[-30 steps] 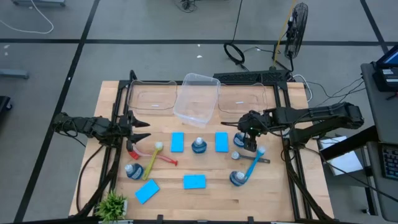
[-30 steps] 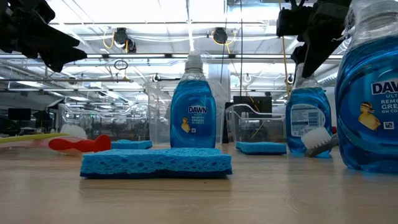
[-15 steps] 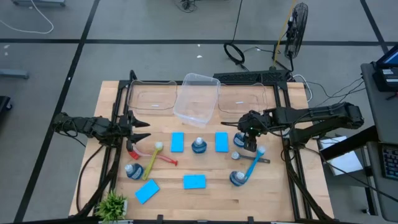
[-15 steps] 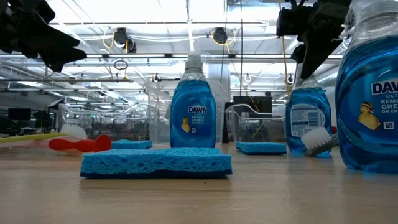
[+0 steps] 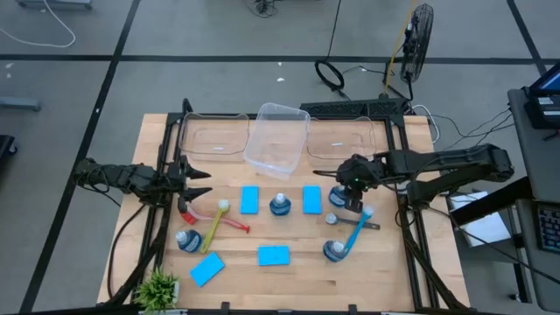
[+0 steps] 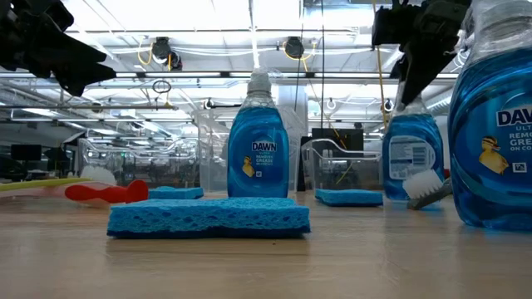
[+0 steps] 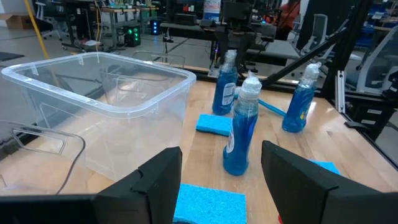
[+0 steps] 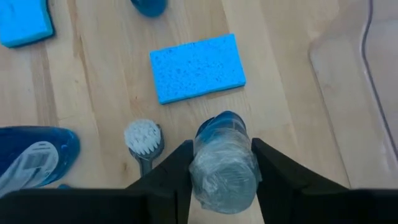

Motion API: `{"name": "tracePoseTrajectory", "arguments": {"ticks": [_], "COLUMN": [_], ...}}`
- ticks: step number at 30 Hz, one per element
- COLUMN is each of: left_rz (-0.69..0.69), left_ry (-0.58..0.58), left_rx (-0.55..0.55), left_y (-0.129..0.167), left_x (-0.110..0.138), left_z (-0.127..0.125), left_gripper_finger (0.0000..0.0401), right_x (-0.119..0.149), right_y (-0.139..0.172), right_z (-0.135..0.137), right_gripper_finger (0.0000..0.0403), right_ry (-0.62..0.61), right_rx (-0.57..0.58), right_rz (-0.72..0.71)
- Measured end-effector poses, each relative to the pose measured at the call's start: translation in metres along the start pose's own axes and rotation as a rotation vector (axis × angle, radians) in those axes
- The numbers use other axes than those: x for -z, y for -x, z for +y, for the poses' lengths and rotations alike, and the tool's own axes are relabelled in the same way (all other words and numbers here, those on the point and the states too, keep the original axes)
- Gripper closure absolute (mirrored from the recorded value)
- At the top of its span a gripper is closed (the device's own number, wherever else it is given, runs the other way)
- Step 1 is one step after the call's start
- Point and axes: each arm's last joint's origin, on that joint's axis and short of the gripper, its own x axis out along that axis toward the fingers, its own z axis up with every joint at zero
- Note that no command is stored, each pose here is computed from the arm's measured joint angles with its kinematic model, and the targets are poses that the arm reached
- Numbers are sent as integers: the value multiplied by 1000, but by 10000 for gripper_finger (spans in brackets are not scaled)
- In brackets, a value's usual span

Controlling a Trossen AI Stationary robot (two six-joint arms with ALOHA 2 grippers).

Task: Pick & Place Kitchen Sink Supplies
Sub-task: Put the blue dishwashing liquid into the left transparent bin

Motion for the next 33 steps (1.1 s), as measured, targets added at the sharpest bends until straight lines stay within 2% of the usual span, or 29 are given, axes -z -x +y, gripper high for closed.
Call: {"name": "tracePoseTrajectory", "arguments": {"ticks": [4, 9, 22, 29, 33], "left_rz": [1, 0, 1, 1, 0], "left_ry": [0, 0, 0, 0, 1], "left_rx": [-1, 0, -1, 0, 0], "left_y": [0, 0, 0, 0, 0], "left_x": [0, 0, 0, 0, 0], "left_z": [0, 0, 0, 0, 0], "left_gripper_finger": [178, 178, 178, 178, 178], "right_x": [-4, -14, -15, -12, -15], "right_y": [15, 48, 132, 155, 159], "right_z": [-2, -5, -8, -9, -8], "right_gripper_finger": [283, 283, 283, 283, 283], "right_ry": [-12, -32, -51, -25, -10], "right_rx": [-10, -34, -167, -228, -257], "right_rz": [-59, -197, -721, -891, -936]}}
